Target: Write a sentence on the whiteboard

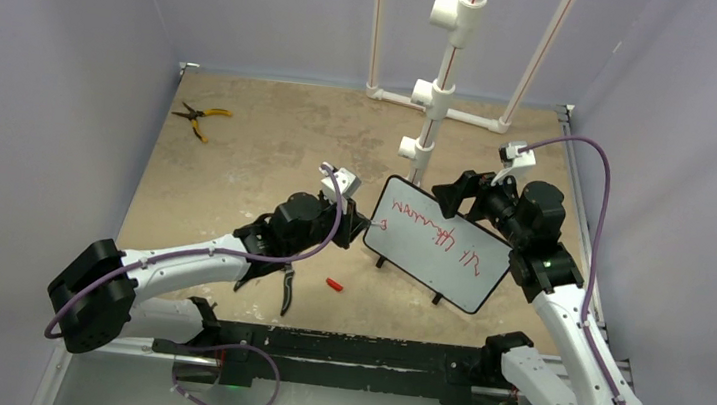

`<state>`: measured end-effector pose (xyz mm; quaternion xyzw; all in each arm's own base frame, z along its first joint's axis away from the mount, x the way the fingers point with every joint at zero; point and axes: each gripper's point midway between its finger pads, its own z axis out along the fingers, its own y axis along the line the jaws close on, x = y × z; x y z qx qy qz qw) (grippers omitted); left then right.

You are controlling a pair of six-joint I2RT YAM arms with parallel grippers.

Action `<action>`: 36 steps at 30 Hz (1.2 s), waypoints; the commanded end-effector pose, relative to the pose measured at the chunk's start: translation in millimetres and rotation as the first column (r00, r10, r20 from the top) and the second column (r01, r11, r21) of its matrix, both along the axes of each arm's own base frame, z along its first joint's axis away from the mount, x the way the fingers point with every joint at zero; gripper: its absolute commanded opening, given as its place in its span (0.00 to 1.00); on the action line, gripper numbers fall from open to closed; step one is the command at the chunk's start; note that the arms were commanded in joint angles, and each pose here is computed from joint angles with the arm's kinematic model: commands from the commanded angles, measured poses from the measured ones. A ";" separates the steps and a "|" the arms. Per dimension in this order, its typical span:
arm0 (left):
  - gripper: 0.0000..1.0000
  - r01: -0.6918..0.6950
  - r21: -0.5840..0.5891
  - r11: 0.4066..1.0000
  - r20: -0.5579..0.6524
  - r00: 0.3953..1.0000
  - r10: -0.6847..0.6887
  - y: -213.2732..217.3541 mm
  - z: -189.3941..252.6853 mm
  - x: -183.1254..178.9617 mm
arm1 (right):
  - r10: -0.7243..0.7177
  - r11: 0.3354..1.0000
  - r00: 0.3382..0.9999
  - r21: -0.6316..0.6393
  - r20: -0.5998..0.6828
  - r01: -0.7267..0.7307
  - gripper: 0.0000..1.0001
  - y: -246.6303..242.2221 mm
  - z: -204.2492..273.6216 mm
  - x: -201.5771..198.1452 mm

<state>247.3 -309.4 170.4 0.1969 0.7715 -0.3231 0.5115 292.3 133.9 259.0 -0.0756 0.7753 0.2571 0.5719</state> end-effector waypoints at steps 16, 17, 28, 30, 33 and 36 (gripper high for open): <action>0.00 0.030 -0.027 0.999 -0.008 1.000 -0.030 -8.5 0.9 -1.9 | 0.018 1.000 0.999 0.002 0.051 -0.018 0.94 3.8 11.6 3.1; 0.00 0.028 -0.023 0.999 -0.017 0.999 -0.028 -7.7 -1.9 -2.3 | 0.018 1.000 0.999 0.002 0.051 -0.018 0.94 3.7 11.6 3.0; 0.00 0.037 -0.020 0.999 -0.033 0.999 -0.038 -10.6 -8.2 -3.6 | 0.019 1.000 0.998 0.004 0.057 -0.019 0.94 3.7 13.0 2.1; 0.00 0.039 -0.020 0.999 -0.033 0.999 -0.039 -11.2 -8.0 -3.6 | 0.018 1.000 0.998 0.004 0.056 -0.018 0.94 3.5 12.9 2.1; 0.00 0.041 -0.024 0.999 -0.031 0.999 -0.041 -12.0 -7.2 -3.7 | 0.018 1.000 0.998 0.004 0.056 -0.018 0.94 3.5 12.8 2.1; 0.00 0.043 -0.037 0.998 -0.025 0.999 -0.044 -13.9 -4.1 -2.8 | 0.017 1.000 0.998 0.003 0.053 -0.017 0.94 3.5 12.0 2.6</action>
